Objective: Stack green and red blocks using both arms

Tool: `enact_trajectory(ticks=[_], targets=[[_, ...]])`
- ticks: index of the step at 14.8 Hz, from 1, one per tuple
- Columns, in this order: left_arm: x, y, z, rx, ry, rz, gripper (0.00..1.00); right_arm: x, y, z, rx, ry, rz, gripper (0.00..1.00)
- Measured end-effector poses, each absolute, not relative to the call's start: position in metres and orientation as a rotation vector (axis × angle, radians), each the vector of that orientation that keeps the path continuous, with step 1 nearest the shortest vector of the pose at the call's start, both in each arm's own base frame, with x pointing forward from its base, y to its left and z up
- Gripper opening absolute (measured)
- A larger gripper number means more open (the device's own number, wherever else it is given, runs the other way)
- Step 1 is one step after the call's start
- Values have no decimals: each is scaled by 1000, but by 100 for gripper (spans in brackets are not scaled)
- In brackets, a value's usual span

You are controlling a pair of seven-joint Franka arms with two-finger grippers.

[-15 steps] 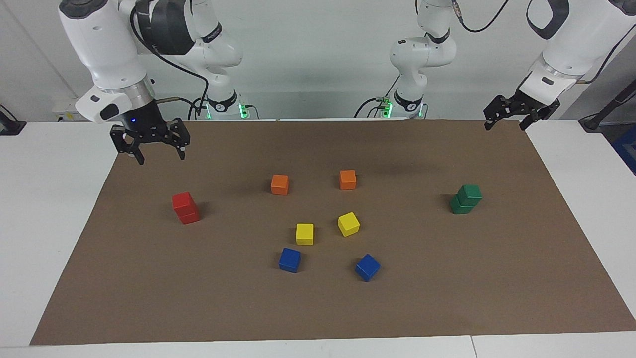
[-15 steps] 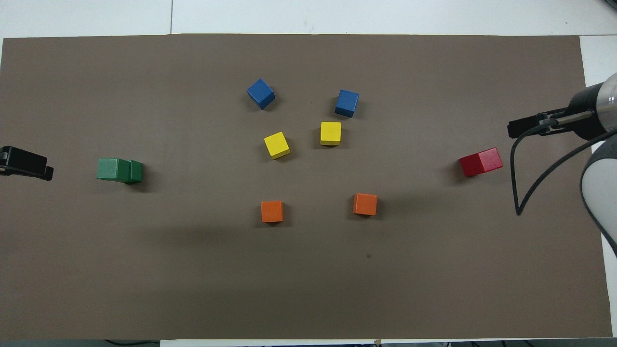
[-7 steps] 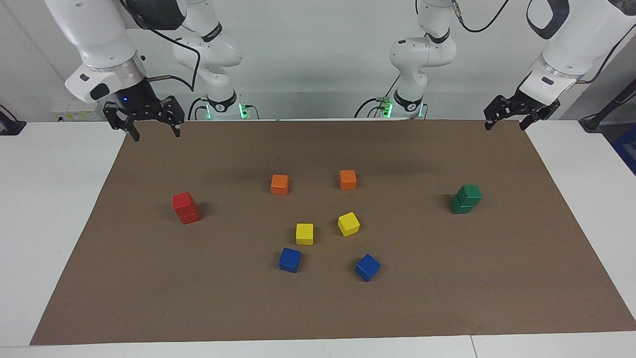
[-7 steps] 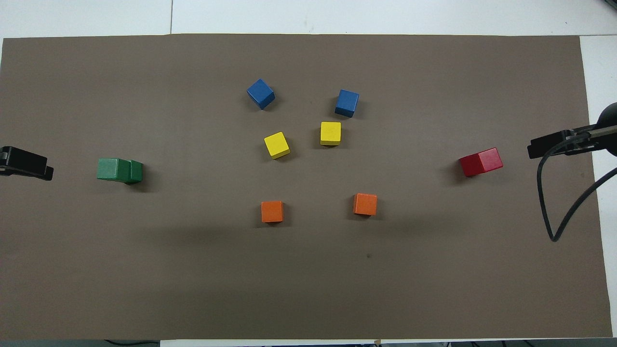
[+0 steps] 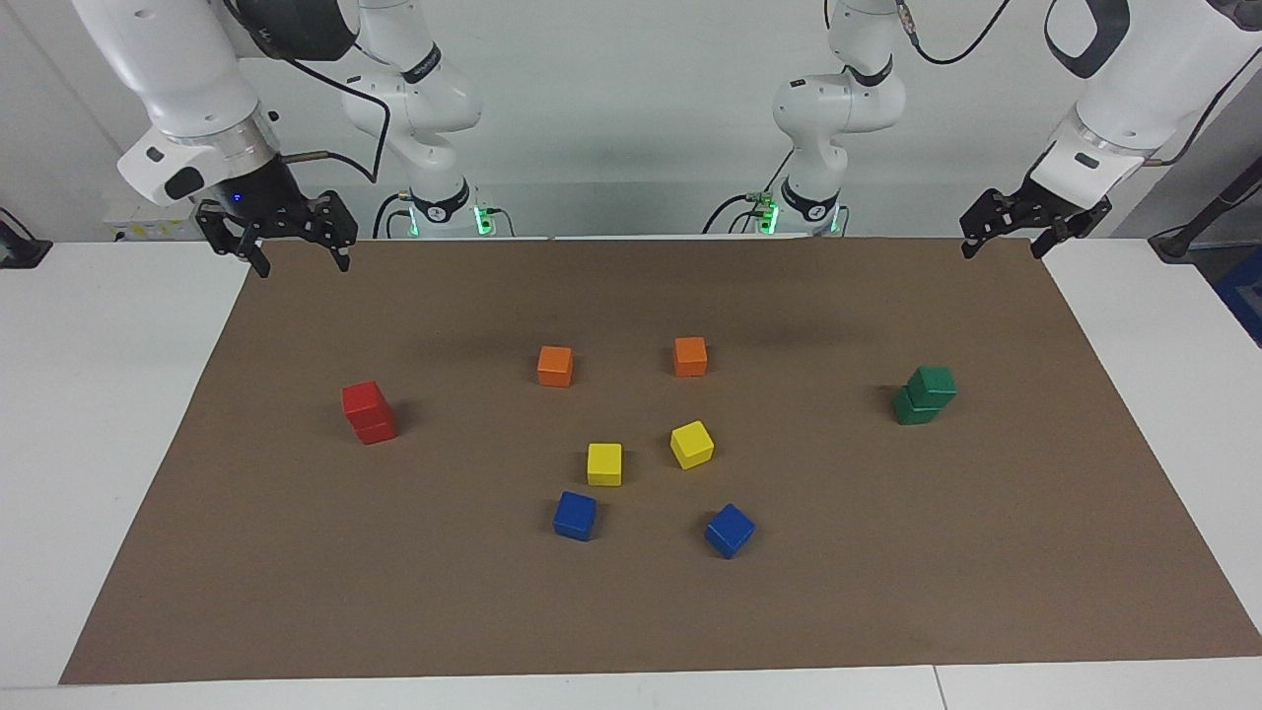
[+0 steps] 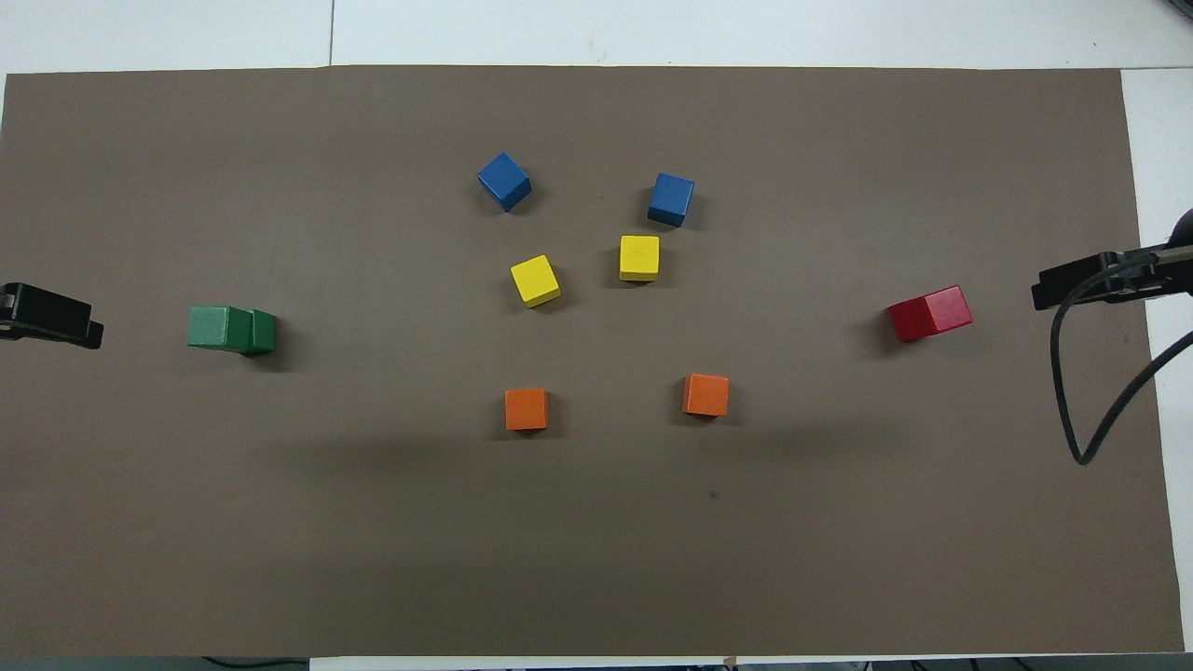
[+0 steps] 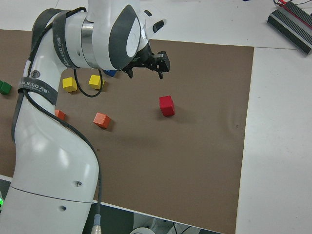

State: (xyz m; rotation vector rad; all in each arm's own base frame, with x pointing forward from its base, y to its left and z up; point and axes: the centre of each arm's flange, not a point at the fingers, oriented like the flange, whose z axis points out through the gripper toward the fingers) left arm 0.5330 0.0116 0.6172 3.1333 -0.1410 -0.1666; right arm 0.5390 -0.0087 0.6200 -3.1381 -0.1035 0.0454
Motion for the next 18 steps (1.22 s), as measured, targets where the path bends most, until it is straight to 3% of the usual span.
enact_trajectory(ticks=[18], targets=[[533, 12, 617, 3133, -141, -167, 100, 533, -17, 613, -3136, -77, 133, 100]])
